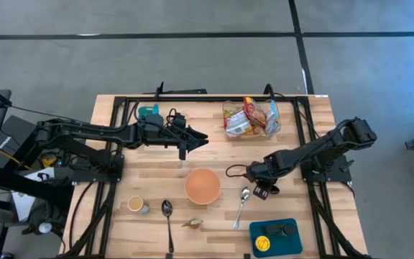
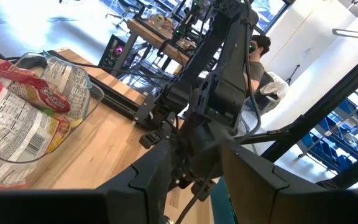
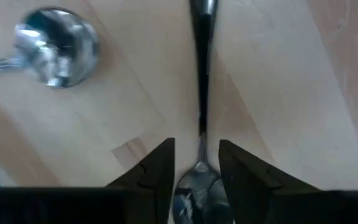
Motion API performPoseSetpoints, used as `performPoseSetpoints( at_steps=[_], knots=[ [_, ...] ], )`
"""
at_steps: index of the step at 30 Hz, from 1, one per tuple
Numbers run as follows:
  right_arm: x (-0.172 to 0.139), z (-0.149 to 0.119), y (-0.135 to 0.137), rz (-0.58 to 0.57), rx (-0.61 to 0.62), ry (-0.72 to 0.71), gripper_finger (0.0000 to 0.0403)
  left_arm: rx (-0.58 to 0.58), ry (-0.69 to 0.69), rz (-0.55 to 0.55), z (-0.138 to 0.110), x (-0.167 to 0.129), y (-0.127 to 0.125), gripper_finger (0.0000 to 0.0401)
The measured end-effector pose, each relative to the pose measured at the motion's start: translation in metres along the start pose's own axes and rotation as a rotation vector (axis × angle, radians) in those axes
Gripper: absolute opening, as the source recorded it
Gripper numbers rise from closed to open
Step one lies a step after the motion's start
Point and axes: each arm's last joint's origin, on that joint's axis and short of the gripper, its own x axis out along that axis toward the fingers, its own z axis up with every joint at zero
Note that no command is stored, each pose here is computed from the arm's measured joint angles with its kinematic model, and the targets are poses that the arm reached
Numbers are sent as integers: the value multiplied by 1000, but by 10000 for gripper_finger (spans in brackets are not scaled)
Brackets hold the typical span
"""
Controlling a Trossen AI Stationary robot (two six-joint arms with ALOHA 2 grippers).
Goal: Pick & Place Food Item
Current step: Put the top black spoon into the light green bin
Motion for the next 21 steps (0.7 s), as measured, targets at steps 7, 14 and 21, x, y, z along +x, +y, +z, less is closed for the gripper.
performPoseSetpoints(
  at_steps=[7,14,21],
  knots=[
    [10,1,1,-37,1,36,130,0,0,0,0,0,0,140],
    [9,1,0,-50,-5,16,110,0,0,0,0,0,0,140],
    [10,1,0,-53,-9,17,86,0,0,0,0,0,0,140]
  ],
)
